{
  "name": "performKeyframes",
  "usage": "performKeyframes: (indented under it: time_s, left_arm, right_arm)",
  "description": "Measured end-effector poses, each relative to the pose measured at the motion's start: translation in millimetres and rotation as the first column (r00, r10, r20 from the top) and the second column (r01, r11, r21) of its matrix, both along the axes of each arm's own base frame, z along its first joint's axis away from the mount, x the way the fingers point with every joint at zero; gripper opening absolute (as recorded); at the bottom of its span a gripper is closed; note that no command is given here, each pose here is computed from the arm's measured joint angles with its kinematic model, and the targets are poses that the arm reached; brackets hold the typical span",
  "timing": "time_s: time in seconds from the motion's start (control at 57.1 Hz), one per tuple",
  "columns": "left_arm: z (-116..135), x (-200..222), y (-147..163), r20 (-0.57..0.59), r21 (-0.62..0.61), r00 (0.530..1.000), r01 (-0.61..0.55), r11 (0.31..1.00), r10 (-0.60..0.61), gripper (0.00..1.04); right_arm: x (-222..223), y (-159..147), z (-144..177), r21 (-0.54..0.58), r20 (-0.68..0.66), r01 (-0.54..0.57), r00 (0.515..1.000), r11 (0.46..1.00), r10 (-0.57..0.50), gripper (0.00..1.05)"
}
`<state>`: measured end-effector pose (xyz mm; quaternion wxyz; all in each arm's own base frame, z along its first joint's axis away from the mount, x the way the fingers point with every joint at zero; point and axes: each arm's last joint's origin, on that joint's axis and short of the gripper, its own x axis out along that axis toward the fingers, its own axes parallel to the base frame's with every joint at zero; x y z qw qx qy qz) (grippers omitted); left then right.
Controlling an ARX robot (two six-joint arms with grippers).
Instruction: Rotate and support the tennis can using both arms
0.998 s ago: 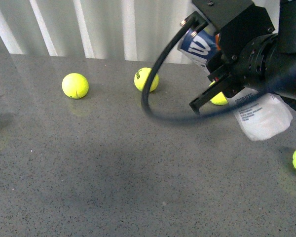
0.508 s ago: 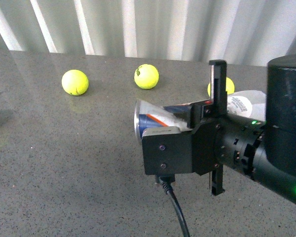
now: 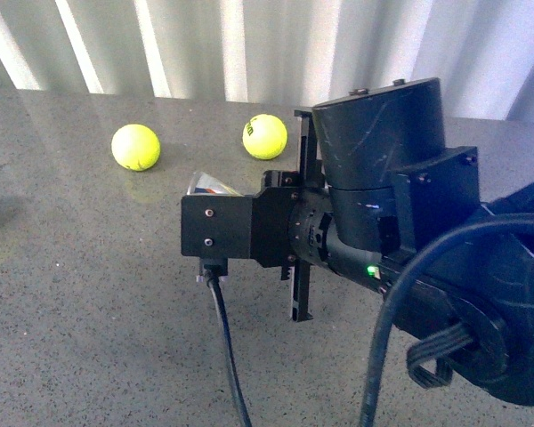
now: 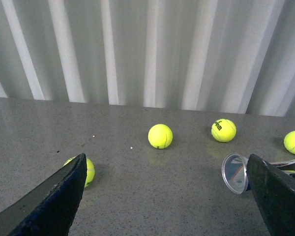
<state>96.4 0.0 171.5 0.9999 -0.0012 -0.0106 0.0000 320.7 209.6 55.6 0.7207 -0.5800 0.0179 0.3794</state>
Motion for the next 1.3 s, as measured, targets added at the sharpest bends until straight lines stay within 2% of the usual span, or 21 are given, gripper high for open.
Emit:
performKeyframes:
  time_s: [0.245,0.49,1.173,1.295]
  left_arm:
    - [0.0,0.0,0.0,0.000,0.000,1.000,0.000,1.000,0.000,0.98]
    - [0.0,0.0,0.0,0.000,0.000,1.000,0.000,1.000,0.000,0.98]
    - [0.0,0.0,0.0,0.000,0.000,1.000,0.000,1.000,0.000,0.98]
    - [0.0,0.0,0.0,0.000,0.000,1.000,0.000,1.000,0.000,0.98]
  right_arm:
    - [2.3,15.1,-11.0,0.006,-0.052,-0.011,0.999,1.000,0.011,0.06]
    - [-1.6,17.3,-28.0,0.016,-0.090,-0.010,0.996,1.000,0.011,0.06]
    - [8.6,40.5,-28.4,0.101,-0.101,0.006,0.995,0.995,0.004,0.06]
    - [7.6,40.4,-29.8,0.105,-0.126,0.010,0.992,0.994,0.003,0.25]
